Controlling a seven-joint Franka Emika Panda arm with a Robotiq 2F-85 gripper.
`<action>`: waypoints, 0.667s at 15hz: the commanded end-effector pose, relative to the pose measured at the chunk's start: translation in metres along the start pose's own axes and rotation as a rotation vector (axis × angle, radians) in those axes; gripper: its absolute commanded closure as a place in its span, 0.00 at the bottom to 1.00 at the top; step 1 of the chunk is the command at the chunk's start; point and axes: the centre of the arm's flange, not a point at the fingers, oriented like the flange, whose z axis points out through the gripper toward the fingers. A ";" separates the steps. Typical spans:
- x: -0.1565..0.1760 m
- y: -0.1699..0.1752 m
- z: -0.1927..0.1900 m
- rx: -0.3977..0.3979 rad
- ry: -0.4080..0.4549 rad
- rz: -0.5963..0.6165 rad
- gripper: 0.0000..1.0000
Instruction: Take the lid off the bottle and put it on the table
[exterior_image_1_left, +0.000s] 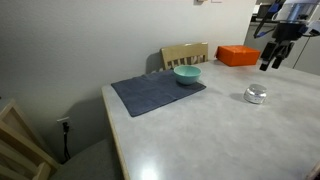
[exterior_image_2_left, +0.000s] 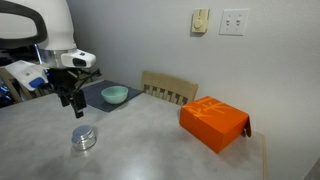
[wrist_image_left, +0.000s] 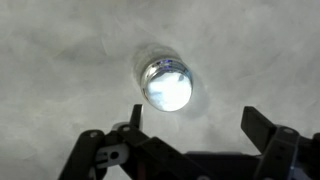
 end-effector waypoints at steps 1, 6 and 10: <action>0.001 0.005 0.019 -0.007 0.038 0.038 0.00; 0.007 0.007 0.052 -0.033 0.032 0.076 0.00; 0.005 0.008 0.077 -0.035 -0.001 0.094 0.00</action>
